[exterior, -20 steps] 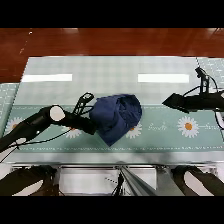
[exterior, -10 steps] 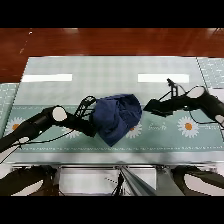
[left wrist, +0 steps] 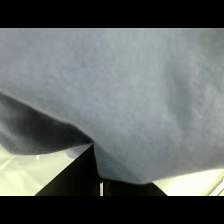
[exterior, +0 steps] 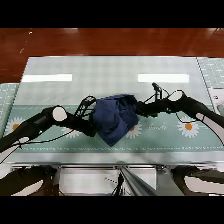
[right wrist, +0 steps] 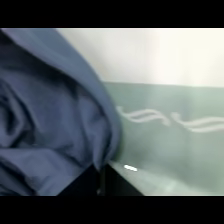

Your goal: Fold the shirts.

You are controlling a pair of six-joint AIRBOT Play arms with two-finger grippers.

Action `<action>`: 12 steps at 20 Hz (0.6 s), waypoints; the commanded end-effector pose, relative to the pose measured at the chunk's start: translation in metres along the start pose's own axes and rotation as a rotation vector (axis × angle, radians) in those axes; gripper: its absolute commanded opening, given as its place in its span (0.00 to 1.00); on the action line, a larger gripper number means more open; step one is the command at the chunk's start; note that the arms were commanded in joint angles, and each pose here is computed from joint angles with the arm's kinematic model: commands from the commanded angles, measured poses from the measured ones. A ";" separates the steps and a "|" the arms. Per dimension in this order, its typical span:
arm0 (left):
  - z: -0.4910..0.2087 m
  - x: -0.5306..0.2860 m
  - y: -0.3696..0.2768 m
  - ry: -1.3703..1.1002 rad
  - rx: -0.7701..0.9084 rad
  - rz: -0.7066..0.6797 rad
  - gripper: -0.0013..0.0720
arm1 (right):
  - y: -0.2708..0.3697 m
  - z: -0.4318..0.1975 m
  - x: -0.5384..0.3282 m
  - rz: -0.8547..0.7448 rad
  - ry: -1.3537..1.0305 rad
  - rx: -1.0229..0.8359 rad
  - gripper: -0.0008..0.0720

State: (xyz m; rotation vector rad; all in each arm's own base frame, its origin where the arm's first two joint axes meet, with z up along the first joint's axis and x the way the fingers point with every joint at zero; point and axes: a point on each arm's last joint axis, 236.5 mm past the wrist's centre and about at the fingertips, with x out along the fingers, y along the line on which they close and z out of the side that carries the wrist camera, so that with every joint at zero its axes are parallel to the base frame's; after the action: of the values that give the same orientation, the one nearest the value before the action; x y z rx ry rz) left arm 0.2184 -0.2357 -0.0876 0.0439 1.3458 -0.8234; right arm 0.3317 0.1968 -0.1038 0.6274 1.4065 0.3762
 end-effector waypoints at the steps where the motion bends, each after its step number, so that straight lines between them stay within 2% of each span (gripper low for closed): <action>1: 0.013 -0.007 0.002 -0.022 0.038 0.021 0.05 | 0.019 0.006 -0.008 0.051 -0.015 -0.042 0.05; 3: 0.028 -0.030 -0.002 -0.030 0.125 0.053 0.04 | 0.042 0.025 -0.045 0.094 -0.086 -0.136 0.05; 5: 0.050 -0.070 0.001 -0.064 0.255 0.150 0.04 | 0.067 0.056 -0.103 0.129 -0.244 -0.200 0.05; 7: 0.077 -0.131 0.009 -0.137 0.348 0.314 0.04 | 0.090 0.083 -0.177 0.136 -0.439 -0.274 0.05; 10: 0.120 -0.251 0.007 -0.379 0.398 0.569 0.05 | 0.118 0.097 -0.287 0.106 -0.709 -0.381 0.05; 12: 0.135 -0.327 -0.012 -0.552 0.418 0.665 0.04 | 0.137 0.090 -0.350 0.098 -0.861 -0.433 0.05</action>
State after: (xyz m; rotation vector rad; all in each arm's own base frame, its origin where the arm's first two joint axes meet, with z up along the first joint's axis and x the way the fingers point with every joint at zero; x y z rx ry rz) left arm 0.3156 -0.1895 0.1356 0.4695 0.7801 -0.6656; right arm 0.4033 0.1129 0.1741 0.4917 0.6714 0.4547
